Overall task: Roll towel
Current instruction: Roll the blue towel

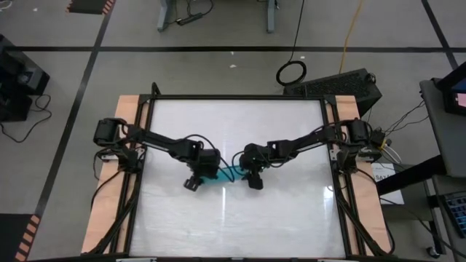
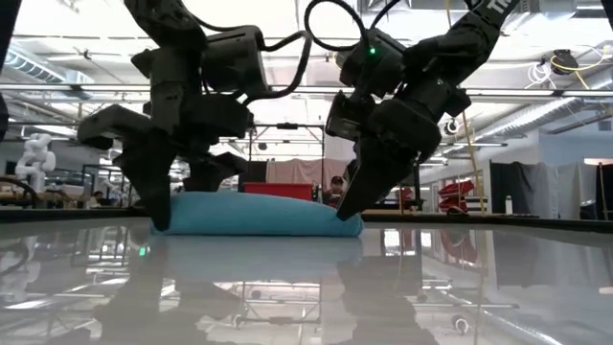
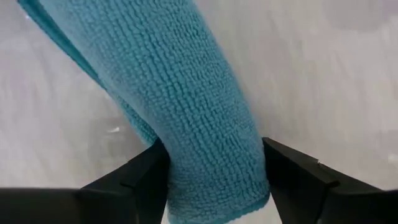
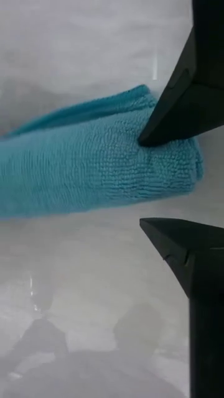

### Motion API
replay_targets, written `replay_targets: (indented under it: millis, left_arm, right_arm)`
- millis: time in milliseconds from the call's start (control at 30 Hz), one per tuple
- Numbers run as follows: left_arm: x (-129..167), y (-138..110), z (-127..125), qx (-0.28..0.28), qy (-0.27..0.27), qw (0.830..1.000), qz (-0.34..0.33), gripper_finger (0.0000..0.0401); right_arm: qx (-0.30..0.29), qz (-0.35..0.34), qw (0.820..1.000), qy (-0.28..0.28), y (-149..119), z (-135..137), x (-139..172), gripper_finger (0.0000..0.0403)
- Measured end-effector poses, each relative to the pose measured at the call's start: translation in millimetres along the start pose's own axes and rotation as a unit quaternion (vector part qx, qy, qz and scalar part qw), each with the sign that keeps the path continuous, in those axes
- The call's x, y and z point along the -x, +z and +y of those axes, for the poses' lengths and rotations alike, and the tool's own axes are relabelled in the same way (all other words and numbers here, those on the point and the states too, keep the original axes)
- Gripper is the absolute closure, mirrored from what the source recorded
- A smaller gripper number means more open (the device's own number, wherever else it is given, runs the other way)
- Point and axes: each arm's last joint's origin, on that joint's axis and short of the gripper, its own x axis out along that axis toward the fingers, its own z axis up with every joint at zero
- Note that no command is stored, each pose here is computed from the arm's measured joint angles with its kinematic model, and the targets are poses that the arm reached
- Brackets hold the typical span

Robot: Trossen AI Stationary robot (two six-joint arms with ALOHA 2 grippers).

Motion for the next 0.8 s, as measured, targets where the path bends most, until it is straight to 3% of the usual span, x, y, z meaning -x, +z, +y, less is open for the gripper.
replay_targets:
  millis: [167, 500, 633, 800]
  left_arm:
    - [-1.1, 4.9, 4.5, 0.03, 0.023, 0.999, -0.025, 0.0195]
    - [-1.2, 3.1, 5.2, 0.004, 0.025, 1.0, -0.017, 0.0362]
    - [-1.4, 3.9, 6.5, -0.017, 0.026, 0.999, -0.023, 0.037]
    - [-1.7, 5.1, 6.5, -0.044, -0.014, 0.998, -0.049, 0.0346]
  right_arm:
    - [-0.047, 0.011, 0.999, 0.005, -3.7, -9.4, -5.5, 0.0243]
    - [-0.143, 0.045, 0.982, 0.115, -11.0, -13.9, -15.4, 0.0391]
    - [-0.185, 0.062, 0.967, 0.161, -11.3, -11.4, -11.5, 0.0387]
    - [-0.23, 0.084, 0.948, 0.206, -11.9, -8.7, -10.5, 0.0384]
